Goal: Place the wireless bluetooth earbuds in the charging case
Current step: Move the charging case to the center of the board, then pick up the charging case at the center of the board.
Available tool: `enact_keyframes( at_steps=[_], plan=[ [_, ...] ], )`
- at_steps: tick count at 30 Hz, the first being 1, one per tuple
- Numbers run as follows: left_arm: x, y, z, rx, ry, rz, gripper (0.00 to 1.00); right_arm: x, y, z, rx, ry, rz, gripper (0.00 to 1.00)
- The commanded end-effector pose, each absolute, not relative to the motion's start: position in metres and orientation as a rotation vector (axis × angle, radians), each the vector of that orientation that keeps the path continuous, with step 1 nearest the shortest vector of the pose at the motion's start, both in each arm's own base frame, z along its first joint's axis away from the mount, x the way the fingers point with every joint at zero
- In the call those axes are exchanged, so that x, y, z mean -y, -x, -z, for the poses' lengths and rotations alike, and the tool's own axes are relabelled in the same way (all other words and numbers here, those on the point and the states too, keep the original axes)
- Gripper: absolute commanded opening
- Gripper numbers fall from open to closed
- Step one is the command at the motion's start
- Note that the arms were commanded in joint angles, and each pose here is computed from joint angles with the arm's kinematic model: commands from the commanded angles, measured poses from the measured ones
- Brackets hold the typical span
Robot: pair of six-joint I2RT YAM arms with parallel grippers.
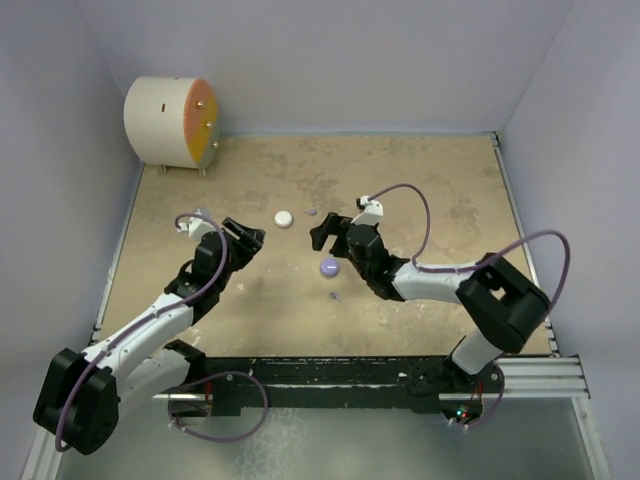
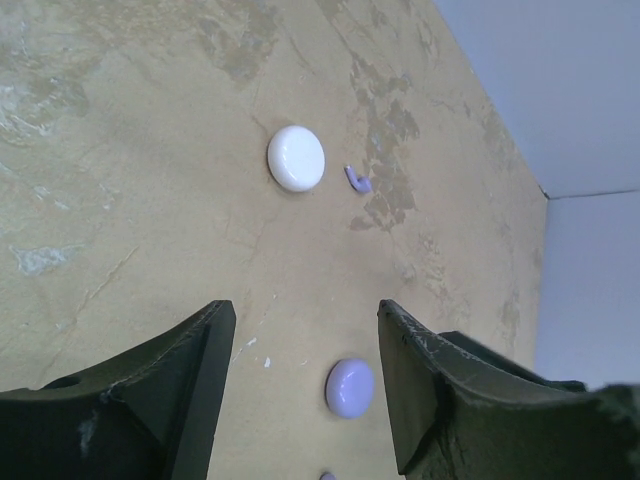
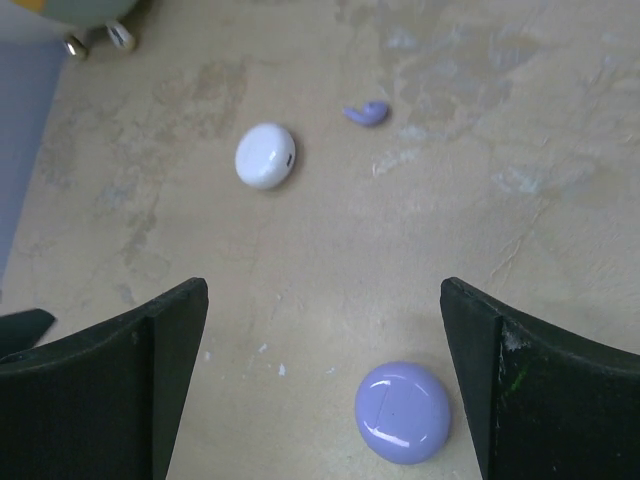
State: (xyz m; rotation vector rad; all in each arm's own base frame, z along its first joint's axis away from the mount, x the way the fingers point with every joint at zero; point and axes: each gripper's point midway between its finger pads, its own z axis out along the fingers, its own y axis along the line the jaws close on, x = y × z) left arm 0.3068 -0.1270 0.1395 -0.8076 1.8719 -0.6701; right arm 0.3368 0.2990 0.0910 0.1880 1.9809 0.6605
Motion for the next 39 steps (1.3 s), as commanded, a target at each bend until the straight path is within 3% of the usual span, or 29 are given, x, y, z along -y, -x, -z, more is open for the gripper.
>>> enact_keyframes(
  at_steps=[1,19,39],
  plan=[
    [0.138,-0.315,-0.15,-1.822,0.799,0.706,0.57,-0.27,-0.343,-0.123,-1.918,-0.118,-0.475,1.0],
    [0.148,-0.314,-0.149,-1.825,0.779,0.75,0.57,-0.265,-0.299,-0.076,-2.185,0.314,-0.293,0.98],
    [0.159,-0.313,-0.154,-1.835,0.744,0.81,0.56,-0.292,-0.303,-0.069,-2.203,0.663,-0.267,0.92]
  ],
)
